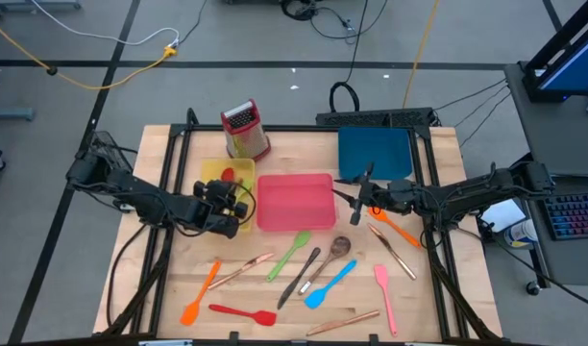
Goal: Pick & Place Kitchen Items
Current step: Put the gold serving spoon into the yellow bin
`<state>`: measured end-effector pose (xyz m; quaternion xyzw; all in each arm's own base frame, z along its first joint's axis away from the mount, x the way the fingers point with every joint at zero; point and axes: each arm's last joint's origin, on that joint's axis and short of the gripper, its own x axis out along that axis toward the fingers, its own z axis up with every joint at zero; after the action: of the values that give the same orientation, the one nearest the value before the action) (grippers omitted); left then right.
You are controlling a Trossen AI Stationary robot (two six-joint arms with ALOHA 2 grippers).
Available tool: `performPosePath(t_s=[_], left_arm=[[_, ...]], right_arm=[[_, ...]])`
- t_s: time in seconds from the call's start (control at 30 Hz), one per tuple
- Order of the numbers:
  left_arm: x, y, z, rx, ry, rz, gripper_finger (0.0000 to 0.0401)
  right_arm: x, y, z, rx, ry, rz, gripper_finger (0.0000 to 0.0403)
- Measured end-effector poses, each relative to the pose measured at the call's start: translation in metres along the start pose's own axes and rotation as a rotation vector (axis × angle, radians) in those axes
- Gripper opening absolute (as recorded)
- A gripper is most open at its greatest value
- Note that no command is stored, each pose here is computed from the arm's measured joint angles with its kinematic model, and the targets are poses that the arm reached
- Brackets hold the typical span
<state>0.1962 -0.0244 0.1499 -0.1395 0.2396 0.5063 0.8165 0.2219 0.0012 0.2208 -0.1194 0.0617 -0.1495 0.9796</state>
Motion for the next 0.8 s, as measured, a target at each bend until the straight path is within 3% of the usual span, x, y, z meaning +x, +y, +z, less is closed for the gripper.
performPosePath(t_s=[0.37, 0.53, 0.8], left_arm=[[-0.002, -0.005, 0.0, 0.053, 0.145, -0.079, 0.0077], [-0.005, -0.011, 0.003, 0.066, 0.274, -0.152, 0.0077], [-0.011, -0.013, 0.007, 0.12, 0.395, -0.177, 0.0057]], right_arm=[[0.0, 0.0, 0.0, 0.001, 0.0, 0.0, 0.0119], [0.0, 0.0, 0.0, 0.001, 0.0, 0.001, 0.0116], [0.0, 0.0, 0.0, 0.001, 0.002, 0.003, 0.0114]])
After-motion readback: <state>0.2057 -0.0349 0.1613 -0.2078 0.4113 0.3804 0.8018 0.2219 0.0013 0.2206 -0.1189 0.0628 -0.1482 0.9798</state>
